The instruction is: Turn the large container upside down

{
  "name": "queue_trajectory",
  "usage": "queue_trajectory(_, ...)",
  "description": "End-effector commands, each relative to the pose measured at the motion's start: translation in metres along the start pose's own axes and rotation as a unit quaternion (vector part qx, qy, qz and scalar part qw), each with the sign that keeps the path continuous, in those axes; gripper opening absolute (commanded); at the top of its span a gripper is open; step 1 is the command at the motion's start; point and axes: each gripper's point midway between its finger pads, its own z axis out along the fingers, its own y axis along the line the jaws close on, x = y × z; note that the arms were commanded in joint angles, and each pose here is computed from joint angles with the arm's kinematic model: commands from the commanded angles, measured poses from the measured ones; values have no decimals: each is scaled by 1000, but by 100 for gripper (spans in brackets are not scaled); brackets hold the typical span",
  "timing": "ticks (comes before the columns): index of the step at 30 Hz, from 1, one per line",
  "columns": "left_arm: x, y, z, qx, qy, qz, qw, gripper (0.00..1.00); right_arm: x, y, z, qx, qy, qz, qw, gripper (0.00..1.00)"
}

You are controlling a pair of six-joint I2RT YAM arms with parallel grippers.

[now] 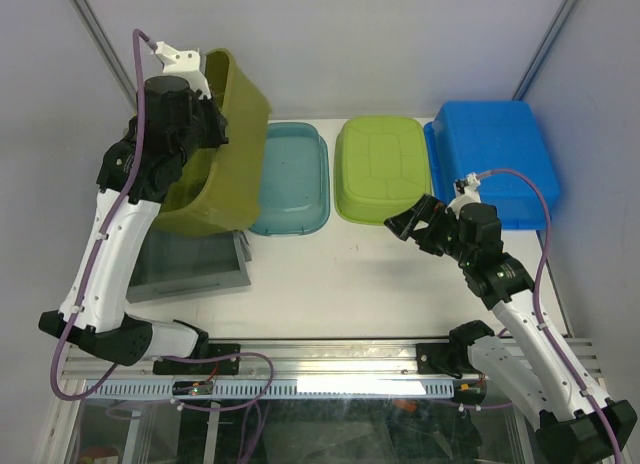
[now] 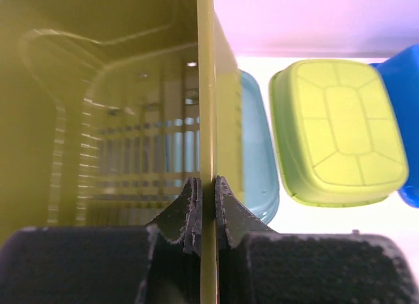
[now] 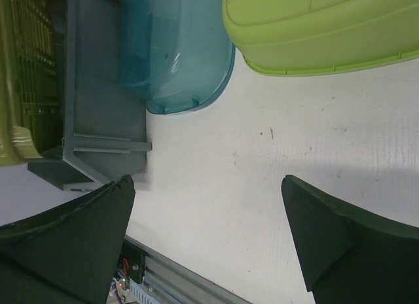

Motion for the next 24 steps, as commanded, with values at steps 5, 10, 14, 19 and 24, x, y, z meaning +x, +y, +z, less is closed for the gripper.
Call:
queue_trajectory(5, -76, -52, -68, 138, -107, -28, 984, 0, -20, 24, -11, -35, -32, -3, 999, 99)
queue_trajectory(10, -65, -95, -81, 251, -82, -52, 963, 0, -36, 31, -28, -25, -59, -21, 998, 99)
queue_trajectory(14, -59, -121, -96, 308, -74, -59, 947, 0, -57, 39, -52, -8, -89, -56, 994, 99)
queue_trajectory(19, -46, -156, -115, 383, -50, -58, 920, 0, -94, 53, -91, 19, -147, -106, 983, 99)
queue_trajectory(24, -27, -193, -130, 437, -20, -58, 897, 0, -121, 71, -124, 21, -190, -148, 970, 99)
